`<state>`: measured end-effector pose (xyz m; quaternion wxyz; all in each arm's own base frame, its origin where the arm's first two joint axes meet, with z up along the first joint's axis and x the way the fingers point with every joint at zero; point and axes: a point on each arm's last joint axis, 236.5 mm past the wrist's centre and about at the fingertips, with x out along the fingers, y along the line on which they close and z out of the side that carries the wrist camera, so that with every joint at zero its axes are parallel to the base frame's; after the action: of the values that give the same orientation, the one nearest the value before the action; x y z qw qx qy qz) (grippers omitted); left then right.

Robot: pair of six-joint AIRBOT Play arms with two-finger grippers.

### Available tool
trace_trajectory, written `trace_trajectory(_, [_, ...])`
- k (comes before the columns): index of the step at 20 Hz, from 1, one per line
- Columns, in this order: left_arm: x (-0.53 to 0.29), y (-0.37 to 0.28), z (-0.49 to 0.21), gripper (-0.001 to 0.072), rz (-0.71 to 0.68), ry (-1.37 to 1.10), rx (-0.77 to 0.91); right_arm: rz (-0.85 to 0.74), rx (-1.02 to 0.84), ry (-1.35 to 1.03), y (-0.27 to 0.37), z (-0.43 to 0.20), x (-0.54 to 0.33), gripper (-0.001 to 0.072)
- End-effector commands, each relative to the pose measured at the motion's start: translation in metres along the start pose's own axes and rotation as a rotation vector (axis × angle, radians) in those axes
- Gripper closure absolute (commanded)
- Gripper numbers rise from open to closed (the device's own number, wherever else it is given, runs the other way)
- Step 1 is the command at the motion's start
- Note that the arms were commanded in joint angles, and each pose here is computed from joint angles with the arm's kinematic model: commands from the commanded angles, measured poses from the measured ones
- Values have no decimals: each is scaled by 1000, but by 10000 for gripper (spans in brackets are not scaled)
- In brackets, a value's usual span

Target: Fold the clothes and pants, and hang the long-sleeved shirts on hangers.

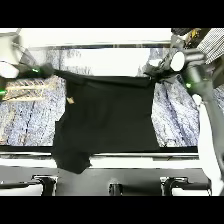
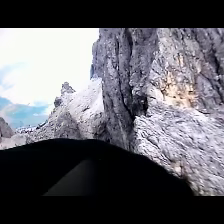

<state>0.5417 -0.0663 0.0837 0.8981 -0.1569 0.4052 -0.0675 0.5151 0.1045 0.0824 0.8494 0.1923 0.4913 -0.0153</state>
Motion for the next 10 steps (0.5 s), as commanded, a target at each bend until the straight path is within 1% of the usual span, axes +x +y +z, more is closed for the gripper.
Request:
trace_trajectory(1, [89,5,-58,693,8,133,-28,174,169,84,-8,3,87,685])
trace_trajectory(3, [105,5,-75,693,9,174,-31,224,212,78,-10,8,106,684])
trace_trajectory(5, [109,0,-81,689,-10,190,-55,225,217,68,-11,9,117,683])
trace_trajectory(6, [107,-3,-81,655,-18,196,-64,230,223,74,-10,8,118,652])
trace_trajectory(7, [102,-3,-78,539,-26,206,-73,242,234,86,-7,6,117,561])
trace_trajectory(8, [93,-2,-74,412,-31,224,-82,261,246,106,-6,4,110,444])
trace_trajectory(9, [80,3,-68,351,-32,243,-78,289,240,135,-6,3,96,317])
trace_trajectory(10, [60,10,-60,307,-32,259,-63,322,197,161,-8,2,79,253])
